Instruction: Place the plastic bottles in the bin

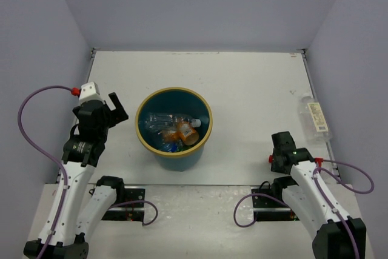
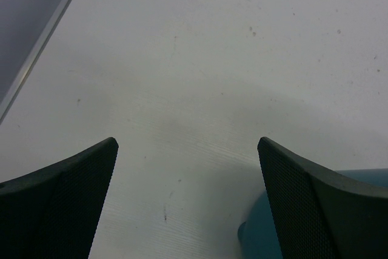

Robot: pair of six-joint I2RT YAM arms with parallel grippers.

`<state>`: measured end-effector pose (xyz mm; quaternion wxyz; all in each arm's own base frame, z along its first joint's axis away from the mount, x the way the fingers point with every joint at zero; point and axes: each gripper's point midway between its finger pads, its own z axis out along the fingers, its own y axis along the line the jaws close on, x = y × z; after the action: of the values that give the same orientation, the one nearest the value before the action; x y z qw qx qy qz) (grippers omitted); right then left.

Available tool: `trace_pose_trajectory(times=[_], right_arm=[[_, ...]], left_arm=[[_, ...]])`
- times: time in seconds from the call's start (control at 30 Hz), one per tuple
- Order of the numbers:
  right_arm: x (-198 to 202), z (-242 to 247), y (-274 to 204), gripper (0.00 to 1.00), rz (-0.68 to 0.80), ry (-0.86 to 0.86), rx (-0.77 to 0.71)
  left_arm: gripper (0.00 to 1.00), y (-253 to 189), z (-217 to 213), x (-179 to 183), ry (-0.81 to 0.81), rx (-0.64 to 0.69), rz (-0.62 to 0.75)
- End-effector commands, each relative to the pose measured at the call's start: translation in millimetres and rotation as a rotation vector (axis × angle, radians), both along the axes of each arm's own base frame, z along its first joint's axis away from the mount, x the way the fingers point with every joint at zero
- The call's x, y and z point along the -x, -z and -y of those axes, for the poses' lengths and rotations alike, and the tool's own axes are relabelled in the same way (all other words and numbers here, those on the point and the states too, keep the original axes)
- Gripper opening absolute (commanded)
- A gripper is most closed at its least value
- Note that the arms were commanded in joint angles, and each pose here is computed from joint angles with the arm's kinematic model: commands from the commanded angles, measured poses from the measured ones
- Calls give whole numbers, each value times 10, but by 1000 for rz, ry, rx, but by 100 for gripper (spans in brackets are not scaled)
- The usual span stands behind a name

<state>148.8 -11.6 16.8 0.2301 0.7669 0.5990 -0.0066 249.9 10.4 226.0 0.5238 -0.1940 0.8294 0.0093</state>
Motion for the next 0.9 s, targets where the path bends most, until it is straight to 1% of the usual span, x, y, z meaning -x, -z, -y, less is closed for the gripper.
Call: trace_pose_trajectory(times=[0.0, 0.07, 0.1, 0.17, 0.2, 0.33, 0.4, 0.5, 0.57, 0.7, 0.87], right_arm=[[72, 184, 46, 38, -32, 60, 86], [10, 187, -26, 28, -21, 22, 104], [-18, 190, -65, 25, -12, 8, 112], [-113, 215, -171, 24, 21, -39, 146], [-140, 225, -223, 21, 43, -48, 156], [-281, 232, -498, 5, 170, -111, 191], [-403, 228, -776, 1, 265, -165, 225], [-624, 180, -1295, 0, 423, -308, 314], [-757, 130, -1711, 0, 532, -419, 400], [-853, -45, -2285, 0, 695, -568, 468], [-877, -299, -3000, 0, 937, -711, 534]], left_arm=[[100, -93, -87, -23, -48, -10, 48], [100, -100, -90, -23, -51, -10, 50], [100, -103, -94, -25, -53, -11, 50], [100, -88, -100, -23, -57, -12, 45], [100, -74, -104, -21, -60, -12, 42], [100, -66, -112, -22, -68, -11, 39], [100, -94, -119, -25, -73, -10, 49], [100, -102, -120, -30, -78, -5, 49], [100, -104, -114, -22, -83, 6, 47], [100, -115, -116, 7, -99, 25, 43], [100, -172, -89, 21, -99, 53, 49]])
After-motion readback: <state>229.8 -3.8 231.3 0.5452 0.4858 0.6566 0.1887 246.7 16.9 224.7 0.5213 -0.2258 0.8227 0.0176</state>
